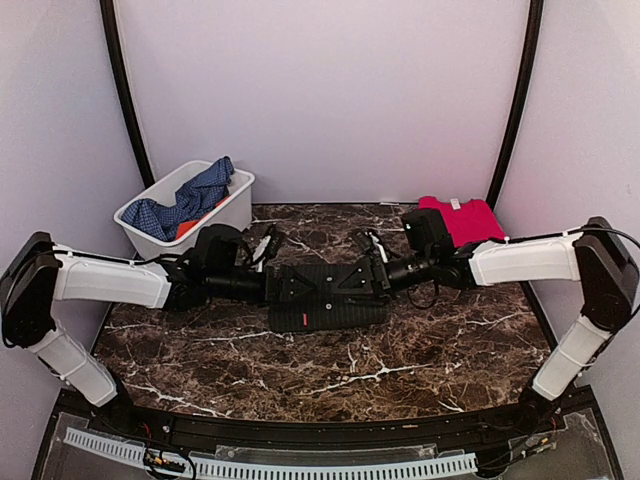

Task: Fold and stack the mixed laundry pile
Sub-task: Smooth out the square-folded shirt at the center of the board.

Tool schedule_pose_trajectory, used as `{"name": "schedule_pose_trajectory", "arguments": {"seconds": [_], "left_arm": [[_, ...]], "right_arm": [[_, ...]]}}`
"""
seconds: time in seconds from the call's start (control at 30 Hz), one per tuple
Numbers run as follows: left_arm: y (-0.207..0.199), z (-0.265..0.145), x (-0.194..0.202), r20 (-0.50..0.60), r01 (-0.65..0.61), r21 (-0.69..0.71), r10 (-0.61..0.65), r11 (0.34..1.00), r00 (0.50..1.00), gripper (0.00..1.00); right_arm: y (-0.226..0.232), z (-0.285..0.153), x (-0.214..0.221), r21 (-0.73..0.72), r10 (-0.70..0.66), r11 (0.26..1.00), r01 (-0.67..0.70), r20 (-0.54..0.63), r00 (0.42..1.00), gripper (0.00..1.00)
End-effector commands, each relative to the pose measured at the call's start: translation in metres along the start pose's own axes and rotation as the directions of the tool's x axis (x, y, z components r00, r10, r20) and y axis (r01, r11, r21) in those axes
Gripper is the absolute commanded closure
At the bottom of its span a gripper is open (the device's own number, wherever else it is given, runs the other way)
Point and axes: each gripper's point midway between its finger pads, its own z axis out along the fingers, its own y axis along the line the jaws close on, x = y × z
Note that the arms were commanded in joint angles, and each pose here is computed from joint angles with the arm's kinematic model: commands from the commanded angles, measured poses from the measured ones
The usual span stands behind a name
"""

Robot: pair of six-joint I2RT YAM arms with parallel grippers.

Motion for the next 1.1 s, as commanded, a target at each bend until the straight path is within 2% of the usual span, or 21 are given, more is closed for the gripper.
{"name": "schedule_pose_trajectory", "arguments": {"seconds": [0.0,0.1,0.2,0.4,0.57,0.67,0.77,0.9,0.93,0.97,1.07], "left_arm": [[-0.019,0.010,0.002,0.010,0.104,0.159,-0.107,0.982,0.994,0.01],[-0.013,0.026,0.009,-0.013,0.174,0.193,-0.174,0.966,0.985,0.01],[-0.001,0.037,0.010,0.005,0.194,0.188,-0.199,0.963,0.980,0.01],[0.058,0.051,0.031,0.013,0.294,0.073,-0.296,0.953,0.955,0.01],[0.105,0.040,0.059,0.023,0.375,-0.022,-0.375,0.927,0.927,0.01],[0.109,0.035,0.072,0.005,0.383,-0.038,-0.383,0.923,0.924,0.01],[0.101,0.028,0.073,-0.014,0.345,-0.033,-0.346,0.938,0.938,0.01],[0.063,0.020,0.047,-0.029,0.171,-0.023,-0.172,0.985,0.985,0.01],[0.042,0.017,0.027,-0.002,0.085,0.008,-0.085,0.996,0.996,0.01],[0.041,0.014,0.027,-0.022,0.075,-0.014,-0.075,0.997,0.997,0.01],[0.014,0.011,-0.007,0.024,-0.007,0.022,0.006,1.000,1.000,0.01]], "right_arm": [[0.013,0.018,-0.022,-0.149,0.032,0.989,-0.023,0.059,0.998,0.08],[-0.001,0.031,-0.022,-0.163,0.101,0.982,-0.090,0.061,0.993,0.07],[-0.036,0.043,-0.013,-0.127,0.183,0.976,-0.175,0.056,0.982,0.07],[-0.116,0.039,0.016,-0.043,0.328,0.945,-0.326,0.082,0.941,0.07],[-0.153,0.033,0.047,-0.019,0.414,0.910,-0.414,0.093,0.905,0.08],[-0.152,0.026,0.063,-0.055,0.447,0.895,-0.443,0.090,0.890,0.10],[-0.129,0.018,0.059,-0.084,0.393,0.918,-0.387,0.083,0.916,0.10],[-0.089,0.002,0.027,-0.088,0.248,0.967,-0.240,0.100,0.964,0.09],[-0.079,-0.002,0.016,-0.084,0.215,0.975,-0.207,0.107,0.971,0.08],[-0.071,-0.005,0.004,-0.073,0.191,0.980,-0.184,0.115,0.975,0.07],[-0.051,-0.009,-0.032,-0.073,0.115,0.992,-0.105,0.147,0.982,0.07]]}}
